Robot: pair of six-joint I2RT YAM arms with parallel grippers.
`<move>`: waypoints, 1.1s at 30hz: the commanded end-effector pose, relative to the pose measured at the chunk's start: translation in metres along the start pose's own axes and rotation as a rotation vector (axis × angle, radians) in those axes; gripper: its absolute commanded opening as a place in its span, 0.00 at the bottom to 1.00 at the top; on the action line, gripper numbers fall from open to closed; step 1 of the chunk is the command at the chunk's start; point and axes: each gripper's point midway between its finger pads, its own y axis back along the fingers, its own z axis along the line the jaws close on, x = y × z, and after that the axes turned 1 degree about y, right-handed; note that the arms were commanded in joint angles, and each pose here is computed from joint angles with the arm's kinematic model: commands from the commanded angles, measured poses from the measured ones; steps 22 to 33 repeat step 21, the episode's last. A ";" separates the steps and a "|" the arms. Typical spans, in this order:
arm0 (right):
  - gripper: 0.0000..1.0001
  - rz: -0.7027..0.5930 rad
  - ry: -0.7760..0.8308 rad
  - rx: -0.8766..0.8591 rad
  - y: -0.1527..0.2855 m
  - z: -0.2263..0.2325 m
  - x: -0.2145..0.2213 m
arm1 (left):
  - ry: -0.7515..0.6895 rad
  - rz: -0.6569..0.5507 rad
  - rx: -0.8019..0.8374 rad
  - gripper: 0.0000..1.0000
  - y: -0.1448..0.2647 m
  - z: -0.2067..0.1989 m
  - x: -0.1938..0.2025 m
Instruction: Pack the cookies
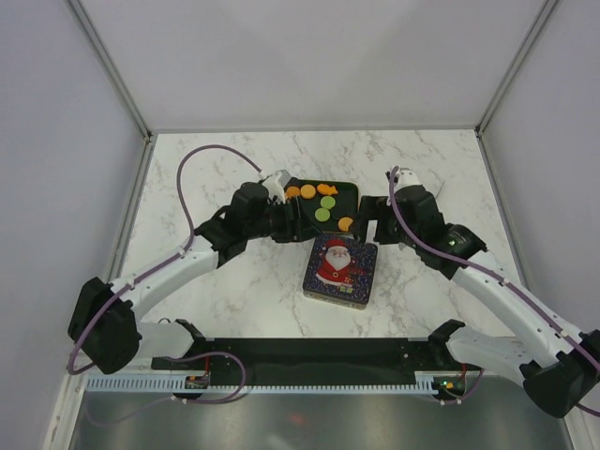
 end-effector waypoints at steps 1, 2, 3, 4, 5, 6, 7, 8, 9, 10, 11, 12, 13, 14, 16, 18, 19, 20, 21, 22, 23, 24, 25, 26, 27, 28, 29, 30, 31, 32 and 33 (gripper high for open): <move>0.98 -0.151 0.015 0.033 0.025 0.001 -0.046 | -0.124 -0.040 -0.030 0.67 0.027 -0.009 -0.019; 0.98 -0.190 0.017 0.037 0.033 0.002 -0.058 | -0.135 -0.047 -0.034 0.68 0.031 -0.010 -0.021; 0.98 -0.214 0.018 0.058 0.036 -0.001 -0.064 | -0.143 -0.057 -0.038 0.68 0.041 -0.013 -0.023; 0.98 -0.236 0.018 0.068 0.040 -0.002 -0.070 | -0.162 -0.068 -0.045 0.68 0.046 -0.014 -0.026; 0.98 -0.259 0.019 0.071 0.046 -0.001 -0.076 | -0.169 -0.076 -0.051 0.68 0.050 -0.014 -0.027; 0.98 -0.271 0.018 0.082 0.048 -0.003 -0.079 | -0.180 -0.092 -0.049 0.69 0.058 -0.016 -0.029; 0.98 -0.286 0.014 0.110 0.050 -0.008 -0.082 | -0.188 -0.088 -0.063 0.69 0.061 -0.013 -0.027; 0.98 -0.295 0.013 0.109 0.053 -0.007 -0.085 | -0.191 -0.092 -0.070 0.69 0.064 -0.013 -0.027; 0.98 -0.301 0.012 0.115 0.054 -0.008 -0.086 | -0.198 -0.103 -0.070 0.69 0.069 -0.014 -0.028; 0.98 -0.301 0.009 0.121 0.054 -0.010 -0.085 | -0.203 -0.095 -0.074 0.69 0.071 -0.012 -0.025; 0.98 -0.304 0.008 0.125 0.055 -0.011 -0.084 | -0.206 -0.096 -0.078 0.69 0.072 -0.010 -0.025; 0.98 -0.305 0.003 0.126 0.055 -0.011 -0.084 | -0.207 -0.097 -0.078 0.69 0.073 -0.011 -0.025; 0.98 -0.306 0.001 0.128 0.054 -0.013 -0.083 | -0.211 -0.099 -0.076 0.69 0.075 -0.011 -0.024; 0.98 -0.311 0.000 0.122 0.055 -0.012 -0.083 | -0.210 -0.100 -0.077 0.69 0.075 -0.011 -0.025; 0.98 -0.309 -0.001 0.120 0.054 -0.012 -0.081 | -0.214 -0.100 -0.074 0.70 0.076 -0.012 -0.025; 0.98 -0.315 -0.001 0.123 0.054 -0.013 -0.081 | -0.218 -0.096 -0.069 0.70 0.076 -0.013 -0.025; 0.98 -0.320 -0.003 0.121 0.053 -0.013 -0.081 | -0.222 -0.096 -0.067 0.70 0.076 -0.014 -0.025; 0.98 -0.330 -0.003 0.118 0.055 -0.013 -0.083 | -0.221 -0.094 -0.067 0.70 0.076 -0.014 -0.025; 0.98 -0.340 -0.008 0.126 0.055 -0.014 -0.085 | -0.226 -0.090 -0.063 0.70 0.076 -0.014 -0.024; 0.98 -0.340 -0.008 0.126 0.055 -0.014 -0.085 | -0.226 -0.090 -0.063 0.70 0.076 -0.014 -0.024; 0.98 -0.340 -0.008 0.126 0.055 -0.014 -0.085 | -0.226 -0.090 -0.063 0.70 0.076 -0.014 -0.024; 0.98 -0.340 -0.008 0.126 0.055 -0.014 -0.085 | -0.226 -0.090 -0.063 0.70 0.076 -0.014 -0.024; 0.98 -0.340 -0.008 0.126 0.055 -0.014 -0.085 | -0.226 -0.090 -0.063 0.70 0.076 -0.014 -0.024; 0.98 -0.340 -0.008 0.126 0.055 -0.014 -0.085 | -0.226 -0.090 -0.063 0.70 0.076 -0.014 -0.024; 0.98 -0.340 -0.008 0.126 0.055 -0.014 -0.085 | -0.226 -0.090 -0.063 0.70 0.076 -0.014 -0.024; 0.98 -0.340 -0.008 0.126 0.055 -0.014 -0.085 | -0.226 -0.090 -0.063 0.70 0.076 -0.014 -0.024; 0.98 -0.340 -0.008 0.126 0.055 -0.014 -0.085 | -0.226 -0.090 -0.063 0.70 0.076 -0.014 -0.024; 0.98 -0.340 -0.008 0.126 0.055 -0.014 -0.085 | -0.226 -0.090 -0.063 0.70 0.076 -0.014 -0.024; 0.98 -0.340 -0.008 0.126 0.055 -0.014 -0.085 | -0.226 -0.090 -0.063 0.70 0.076 -0.014 -0.024; 0.98 -0.340 -0.008 0.126 0.055 -0.014 -0.085 | -0.226 -0.090 -0.063 0.70 0.076 -0.014 -0.024; 0.98 -0.340 -0.008 0.126 0.055 -0.014 -0.085 | -0.226 -0.090 -0.063 0.70 0.076 -0.014 -0.024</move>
